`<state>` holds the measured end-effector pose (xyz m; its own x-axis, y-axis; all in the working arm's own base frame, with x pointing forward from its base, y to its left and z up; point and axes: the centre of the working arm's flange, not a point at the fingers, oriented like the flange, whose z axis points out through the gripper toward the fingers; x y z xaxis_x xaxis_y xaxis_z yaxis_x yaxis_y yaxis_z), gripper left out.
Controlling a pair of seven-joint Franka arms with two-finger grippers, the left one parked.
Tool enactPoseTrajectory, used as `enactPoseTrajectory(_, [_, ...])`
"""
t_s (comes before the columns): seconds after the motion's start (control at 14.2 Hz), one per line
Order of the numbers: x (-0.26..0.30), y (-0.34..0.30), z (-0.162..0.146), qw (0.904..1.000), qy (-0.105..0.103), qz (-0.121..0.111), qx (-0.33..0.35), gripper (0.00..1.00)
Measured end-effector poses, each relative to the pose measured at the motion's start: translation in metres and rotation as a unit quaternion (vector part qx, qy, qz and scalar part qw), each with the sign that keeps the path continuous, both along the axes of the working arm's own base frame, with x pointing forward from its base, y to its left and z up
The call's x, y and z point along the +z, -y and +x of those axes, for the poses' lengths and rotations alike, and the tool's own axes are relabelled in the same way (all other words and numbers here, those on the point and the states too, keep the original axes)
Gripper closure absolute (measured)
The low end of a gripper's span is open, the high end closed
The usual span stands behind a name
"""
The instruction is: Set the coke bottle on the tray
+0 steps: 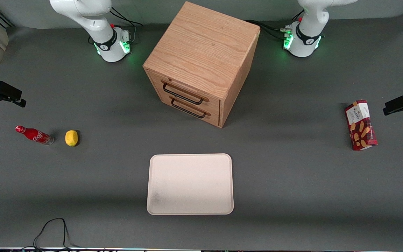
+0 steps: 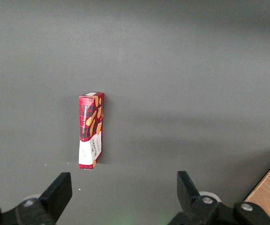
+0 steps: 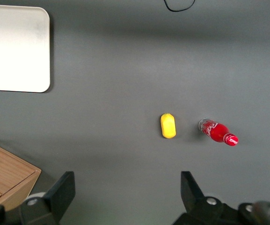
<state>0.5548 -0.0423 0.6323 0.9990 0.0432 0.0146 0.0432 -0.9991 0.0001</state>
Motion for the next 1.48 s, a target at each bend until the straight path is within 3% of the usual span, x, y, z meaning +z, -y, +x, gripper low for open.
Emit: enactPoseTrajectory(1.48, [-0.0020, -0.0012, -0.0023, 0.9999, -0.011, 0.001, 0.001, 0.00])
